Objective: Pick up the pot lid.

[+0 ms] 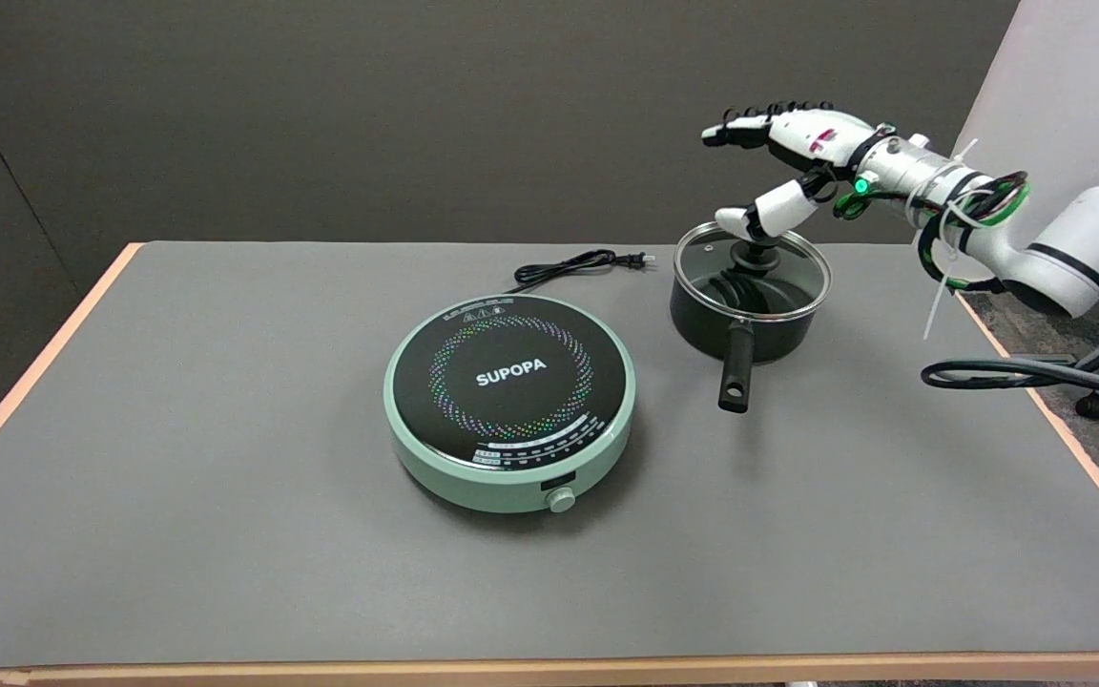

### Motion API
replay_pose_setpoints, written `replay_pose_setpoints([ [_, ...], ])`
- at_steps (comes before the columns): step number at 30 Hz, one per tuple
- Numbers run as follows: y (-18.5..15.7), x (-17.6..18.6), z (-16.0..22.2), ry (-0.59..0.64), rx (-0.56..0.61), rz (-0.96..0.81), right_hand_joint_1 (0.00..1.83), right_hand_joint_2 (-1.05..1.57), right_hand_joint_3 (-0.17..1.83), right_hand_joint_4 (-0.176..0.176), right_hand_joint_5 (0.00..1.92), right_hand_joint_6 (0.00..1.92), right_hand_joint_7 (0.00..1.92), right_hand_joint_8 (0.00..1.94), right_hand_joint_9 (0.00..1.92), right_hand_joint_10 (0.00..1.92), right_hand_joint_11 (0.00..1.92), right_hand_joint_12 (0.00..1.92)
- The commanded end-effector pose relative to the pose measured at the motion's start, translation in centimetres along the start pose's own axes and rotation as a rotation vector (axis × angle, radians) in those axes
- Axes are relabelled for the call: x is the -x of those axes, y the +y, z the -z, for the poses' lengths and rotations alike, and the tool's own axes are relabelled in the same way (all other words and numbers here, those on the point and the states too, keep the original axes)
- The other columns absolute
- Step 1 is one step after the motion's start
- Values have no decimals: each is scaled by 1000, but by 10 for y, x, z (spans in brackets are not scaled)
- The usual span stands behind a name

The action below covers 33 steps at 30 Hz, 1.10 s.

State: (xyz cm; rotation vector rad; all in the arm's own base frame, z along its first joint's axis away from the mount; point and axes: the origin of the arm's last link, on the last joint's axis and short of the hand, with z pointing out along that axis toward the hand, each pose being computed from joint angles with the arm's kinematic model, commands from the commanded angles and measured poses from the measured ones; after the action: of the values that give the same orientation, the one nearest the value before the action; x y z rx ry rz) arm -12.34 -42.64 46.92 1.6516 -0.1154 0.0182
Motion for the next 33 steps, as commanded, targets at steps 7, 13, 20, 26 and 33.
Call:
replay_pose_setpoints([
  [7, 11, 22, -3, -156, 47, 175, 539, 461, 940, 107, 318, 149, 371, 150, 395, 222, 202, 457],
  [13, 14, 21, -2, -158, 59, 177, 661, 503, 974, 109, 366, 158, 448, 164, 476, 257, 252, 466],
  [20, 19, 25, -3, -169, 72, 189, 738, 527, 984, 105, 374, 158, 492, 170, 535, 296, 324, 540],
  [26, 19, 25, -3, -169, 72, 187, 774, 543, 987, 103, 374, 157, 527, 178, 565, 316, 339, 554],
  [33, 17, 28, -7, -171, 70, 182, 782, 550, 987, 103, 376, 157, 540, 181, 579, 329, 343, 556],
])
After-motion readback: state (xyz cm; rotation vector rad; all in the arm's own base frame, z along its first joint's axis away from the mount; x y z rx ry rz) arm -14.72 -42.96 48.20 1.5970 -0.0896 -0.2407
